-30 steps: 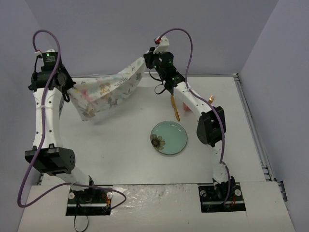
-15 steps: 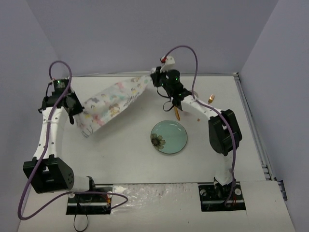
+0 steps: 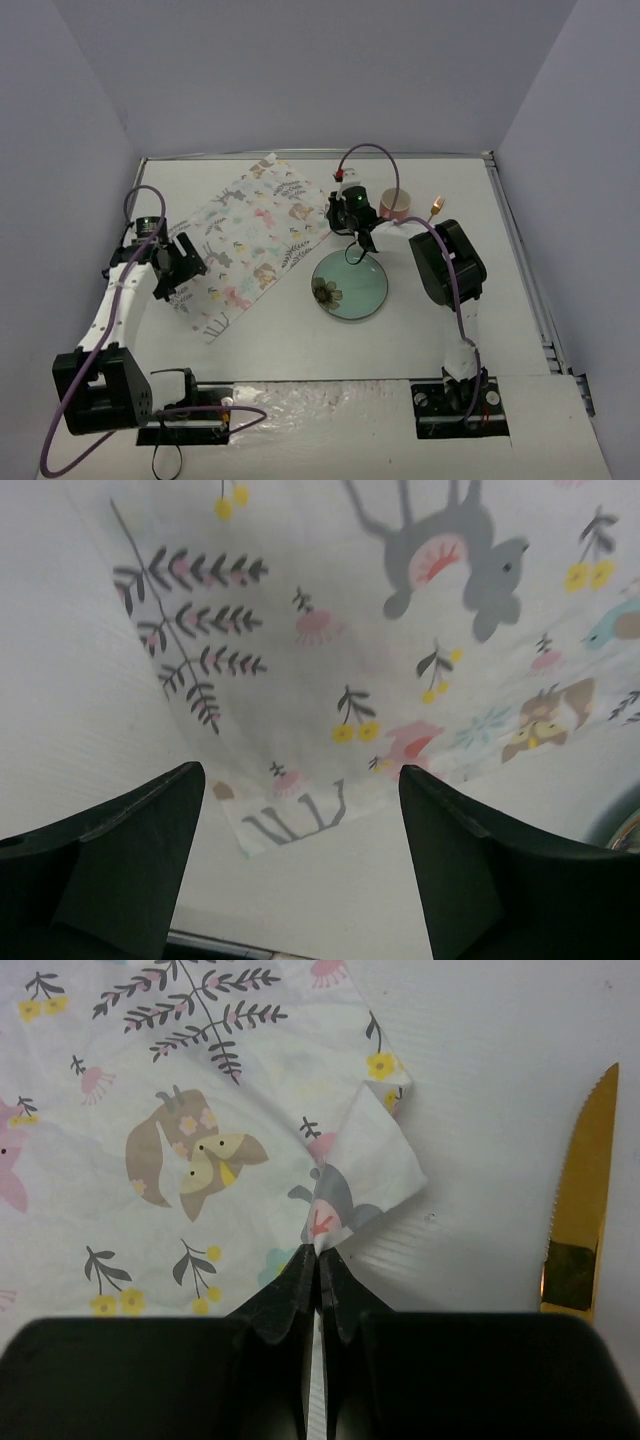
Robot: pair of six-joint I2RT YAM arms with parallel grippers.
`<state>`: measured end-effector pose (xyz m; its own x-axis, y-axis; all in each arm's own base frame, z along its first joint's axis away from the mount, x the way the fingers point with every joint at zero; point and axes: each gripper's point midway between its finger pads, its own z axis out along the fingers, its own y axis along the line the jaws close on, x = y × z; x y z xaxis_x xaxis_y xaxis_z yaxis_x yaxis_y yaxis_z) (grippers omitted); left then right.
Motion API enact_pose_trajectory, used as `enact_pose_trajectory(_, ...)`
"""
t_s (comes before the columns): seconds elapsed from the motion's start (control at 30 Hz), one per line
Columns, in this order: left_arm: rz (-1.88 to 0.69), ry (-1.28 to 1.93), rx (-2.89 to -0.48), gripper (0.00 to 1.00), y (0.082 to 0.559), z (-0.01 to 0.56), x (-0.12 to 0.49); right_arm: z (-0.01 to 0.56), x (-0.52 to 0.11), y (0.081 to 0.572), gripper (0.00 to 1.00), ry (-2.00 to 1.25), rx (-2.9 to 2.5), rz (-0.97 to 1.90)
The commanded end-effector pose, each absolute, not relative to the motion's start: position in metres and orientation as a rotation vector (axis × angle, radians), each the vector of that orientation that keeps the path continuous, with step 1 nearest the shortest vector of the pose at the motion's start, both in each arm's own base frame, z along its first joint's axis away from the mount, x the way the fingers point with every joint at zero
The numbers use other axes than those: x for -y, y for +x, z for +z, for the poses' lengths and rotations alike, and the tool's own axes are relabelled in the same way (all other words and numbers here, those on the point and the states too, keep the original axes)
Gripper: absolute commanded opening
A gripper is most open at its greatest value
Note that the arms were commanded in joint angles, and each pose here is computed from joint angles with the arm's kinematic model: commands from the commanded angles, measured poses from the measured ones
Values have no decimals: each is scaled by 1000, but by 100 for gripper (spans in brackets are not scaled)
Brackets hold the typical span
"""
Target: Set the dinner table for one person
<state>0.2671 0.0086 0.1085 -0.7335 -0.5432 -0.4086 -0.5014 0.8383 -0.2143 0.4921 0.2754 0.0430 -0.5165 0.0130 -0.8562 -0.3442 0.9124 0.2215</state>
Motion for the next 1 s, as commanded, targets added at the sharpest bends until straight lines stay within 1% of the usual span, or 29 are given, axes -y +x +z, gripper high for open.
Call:
enact_pose_trajectory(0.0, -153, -869, -2521, 75, 256, 91, 0, 125, -275, 511, 0, -182, -1868, 492)
enact_pose_trajectory(0.2, -182, -896, -2539, 74, 277, 74, 11, 114, -268, 517, 0, -158, -1904, 483)
enact_pose_trajectory(0.27, -175, -901, -2561, 73, 281, 69, 11, 106, -263, 520, 3, -145, -1929, 475)
enact_pose_trajectory(0.33, -173, -897, -2565, 73, 284, 70, 11, 103, -261, 522, 13, -144, -1955, 465)
enact_pose_trajectory(0.37, -172, -887, -2556, 73, 286, 74, 10, 101, -259, 521, 20, -147, -1966, 456)
enact_pose_trajectory(0.43, -153, -865, -2537, 74, 290, 86, 7, 105, -254, 520, 28, -137, -1964, 432)
enact_pose_trajectory(0.53, -104, -807, -2505, 76, 297, 107, -2, 137, -247, 521, 43, -112, -1913, 410)
enact_pose_trajectory(0.6, -70, -785, -2474, 76, 304, 120, -8, 153, -247, 520, 50, -126, -1900, 404)
enact_pose_trajectory(0.67, -36, -762, -2456, 76, 310, 127, -13, 178, -250, 520, 53, -143, -1864, 408)
enact_pose_trajectory(0.73, -24, -757, -2462, 76, 317, 125, -15, 192, -258, 520, 54, -176, -1849, 429)
enact_pose_trajectory(0.83, -30, -747, -2476, 76, 329, 125, -14, 200, -273, 518, 57, -213, -1837, 482)
enact_pose_trajectory(0.9, -26, -750, -2483, 76, 337, 123, -15, 193, -285, 517, 60, -245, -1855, 538)
enact_pose_trajectory(0.97, -11, -758, -2496, 75, 342, 116, -17, 191, -294, 520, 60, -250, -1863, 570)
